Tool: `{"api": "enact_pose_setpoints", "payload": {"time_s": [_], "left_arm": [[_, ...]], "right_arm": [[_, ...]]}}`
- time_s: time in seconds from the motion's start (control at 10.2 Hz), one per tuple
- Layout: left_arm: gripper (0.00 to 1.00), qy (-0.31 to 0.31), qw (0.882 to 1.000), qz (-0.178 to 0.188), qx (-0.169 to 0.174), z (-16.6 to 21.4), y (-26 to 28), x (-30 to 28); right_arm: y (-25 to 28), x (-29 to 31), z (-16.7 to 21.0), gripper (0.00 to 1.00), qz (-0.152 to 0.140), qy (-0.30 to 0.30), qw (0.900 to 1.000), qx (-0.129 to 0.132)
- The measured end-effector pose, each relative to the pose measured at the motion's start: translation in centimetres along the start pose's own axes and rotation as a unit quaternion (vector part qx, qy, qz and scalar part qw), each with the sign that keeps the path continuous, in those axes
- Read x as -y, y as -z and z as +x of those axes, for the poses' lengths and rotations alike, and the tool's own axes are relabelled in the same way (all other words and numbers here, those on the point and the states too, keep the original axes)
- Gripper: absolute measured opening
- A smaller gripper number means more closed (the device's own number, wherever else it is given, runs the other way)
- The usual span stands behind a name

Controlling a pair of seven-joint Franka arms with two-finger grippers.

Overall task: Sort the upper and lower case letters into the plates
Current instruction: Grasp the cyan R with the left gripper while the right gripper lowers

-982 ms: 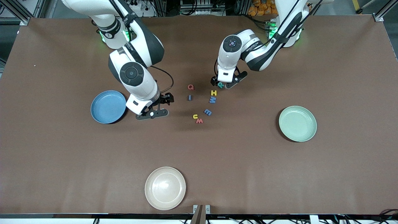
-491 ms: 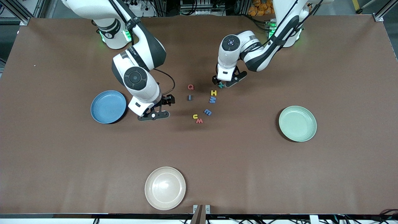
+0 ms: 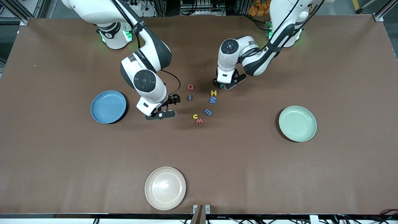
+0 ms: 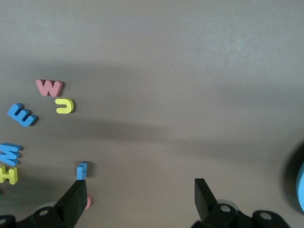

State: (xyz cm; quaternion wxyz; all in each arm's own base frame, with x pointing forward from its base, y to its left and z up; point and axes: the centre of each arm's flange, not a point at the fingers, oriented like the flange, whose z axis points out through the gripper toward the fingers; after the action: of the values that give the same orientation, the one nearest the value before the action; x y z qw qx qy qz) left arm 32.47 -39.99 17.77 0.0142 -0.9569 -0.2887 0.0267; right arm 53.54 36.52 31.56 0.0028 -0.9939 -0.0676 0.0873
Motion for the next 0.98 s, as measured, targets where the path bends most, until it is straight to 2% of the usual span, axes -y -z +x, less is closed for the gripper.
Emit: {"api": "enact_pose_setpoints", "payload": {"time_s": [0.49, 0.69, 0.88, 0.98], "left_arm": [[0.79, 0.000, 1.000, -0.004, 0.008, -0.5, -0.7, -0.3], [0.63, 0.003, 1.000, -0.009, 0.009, -0.5, -0.8, -0.5], [0.36, 0.004, 1.000, -0.018, 0.007, -0.2, -0.4, -1.1], [0.28, 0.002, 1.000, -0.021, 0.000, 0.4, -0.2, -1.2]], "right_arm": [[-1.2, 1.1, -0.1, 1.00, 0.001, -0.006, 1.000, 0.000], [-1.7, 1.5, -0.2, 1.00, 0.001, -0.005, 1.000, 0.001], [-2.3, 2.0, -0.3, 1.00, 0.000, -0.002, 1.000, 0.003], [-2.4, 2.0, -0.3, 1.00, 0.000, -0.002, 1.000, 0.004]]}}
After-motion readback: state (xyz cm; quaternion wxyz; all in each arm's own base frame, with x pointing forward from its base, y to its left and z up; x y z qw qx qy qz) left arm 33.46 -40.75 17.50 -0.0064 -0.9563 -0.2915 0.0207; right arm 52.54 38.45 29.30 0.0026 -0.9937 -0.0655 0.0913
